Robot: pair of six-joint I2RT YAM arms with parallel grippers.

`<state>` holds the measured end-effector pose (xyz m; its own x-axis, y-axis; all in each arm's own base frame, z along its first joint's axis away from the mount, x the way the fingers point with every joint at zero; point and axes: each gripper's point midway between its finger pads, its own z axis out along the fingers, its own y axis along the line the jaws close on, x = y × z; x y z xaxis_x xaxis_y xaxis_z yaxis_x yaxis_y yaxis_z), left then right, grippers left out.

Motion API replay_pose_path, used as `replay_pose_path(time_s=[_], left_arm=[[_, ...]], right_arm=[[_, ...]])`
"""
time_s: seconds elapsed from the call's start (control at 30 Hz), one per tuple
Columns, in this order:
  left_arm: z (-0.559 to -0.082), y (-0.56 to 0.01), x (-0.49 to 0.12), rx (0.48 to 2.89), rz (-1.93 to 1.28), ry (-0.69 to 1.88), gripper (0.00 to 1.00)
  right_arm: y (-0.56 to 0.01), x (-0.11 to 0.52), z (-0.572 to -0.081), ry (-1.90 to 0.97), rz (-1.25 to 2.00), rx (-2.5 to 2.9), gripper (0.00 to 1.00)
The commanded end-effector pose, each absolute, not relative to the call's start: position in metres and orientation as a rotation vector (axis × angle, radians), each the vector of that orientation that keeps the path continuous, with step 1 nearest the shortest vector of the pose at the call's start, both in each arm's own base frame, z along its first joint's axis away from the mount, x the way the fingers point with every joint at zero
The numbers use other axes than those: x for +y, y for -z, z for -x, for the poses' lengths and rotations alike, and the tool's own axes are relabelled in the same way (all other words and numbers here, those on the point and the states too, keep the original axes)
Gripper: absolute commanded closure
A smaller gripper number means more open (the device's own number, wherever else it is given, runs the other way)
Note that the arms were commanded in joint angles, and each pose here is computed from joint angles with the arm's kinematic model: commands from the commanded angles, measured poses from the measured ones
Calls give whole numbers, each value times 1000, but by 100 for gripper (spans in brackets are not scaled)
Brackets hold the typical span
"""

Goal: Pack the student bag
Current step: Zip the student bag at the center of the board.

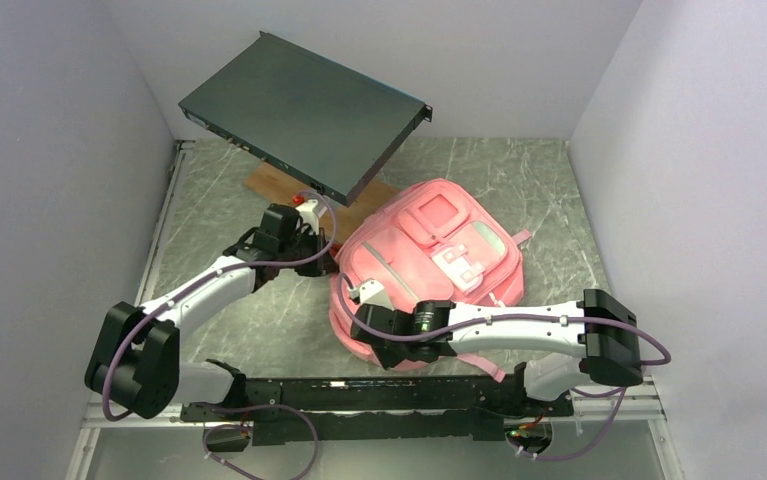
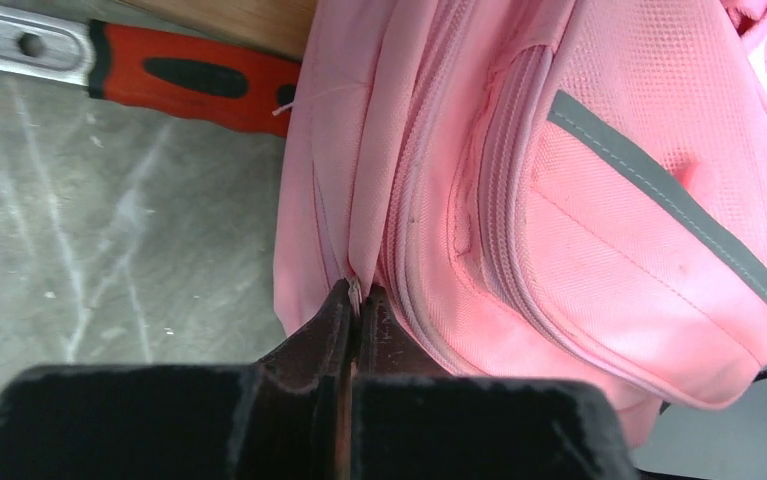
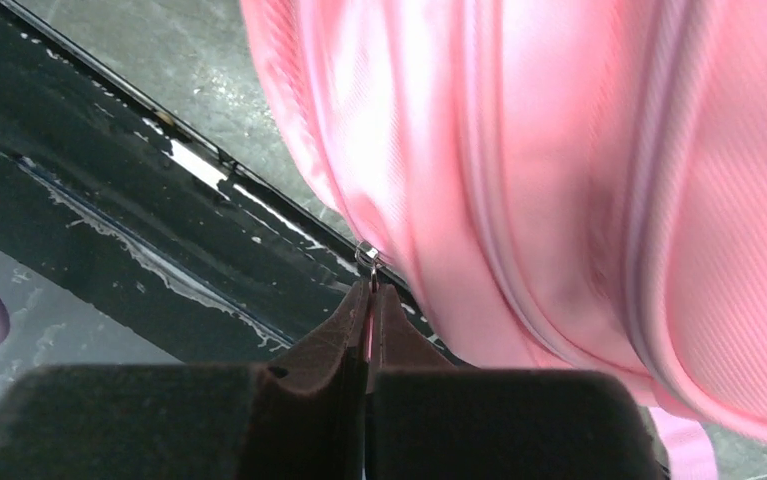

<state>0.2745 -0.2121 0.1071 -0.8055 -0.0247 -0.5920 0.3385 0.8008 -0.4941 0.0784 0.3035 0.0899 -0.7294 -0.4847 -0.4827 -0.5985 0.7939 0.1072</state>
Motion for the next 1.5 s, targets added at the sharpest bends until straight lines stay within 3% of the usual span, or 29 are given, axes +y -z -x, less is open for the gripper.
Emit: replay_pose_path(time_s=[0.0,0.27,0.67,0.87,0.93,0.97,1.03,1.07,1.27,1.47], left_arm=[[-331,-132,-169,2251,-204,564,100],[-342,-121,-153,2280,-172,530,100],[-341,-114,-150,2313,-172,525,100],[-341,-119,-155,2312,-184,556,100],[-337,-120,-161,2325,-197,603,100],[-335,-122,-164,2332,-199,627,96],[-329,-126,-167,2337,-192,669,77],[-325,-129,-167,2332,-185,679,68],[-299,-147,-154,2313,-128,649,33],[-257,-189,-148,2194,-164,702,24]], right_arm=[[-77,257,-63,-177,870,2637,100],[-68,200,-48,58,724,2787,100],[-55,92,-81,591,-41,2704,100],[-56,82,-100,532,-226,2651,100],[-66,99,-109,412,-137,2642,100],[-76,112,-112,317,-73,2623,95],[-103,129,-118,151,-4,2535,69],[-120,134,-122,47,6,2488,61],[-205,145,-144,-366,43,2189,25],[-290,107,-164,-357,-36,1938,14]])
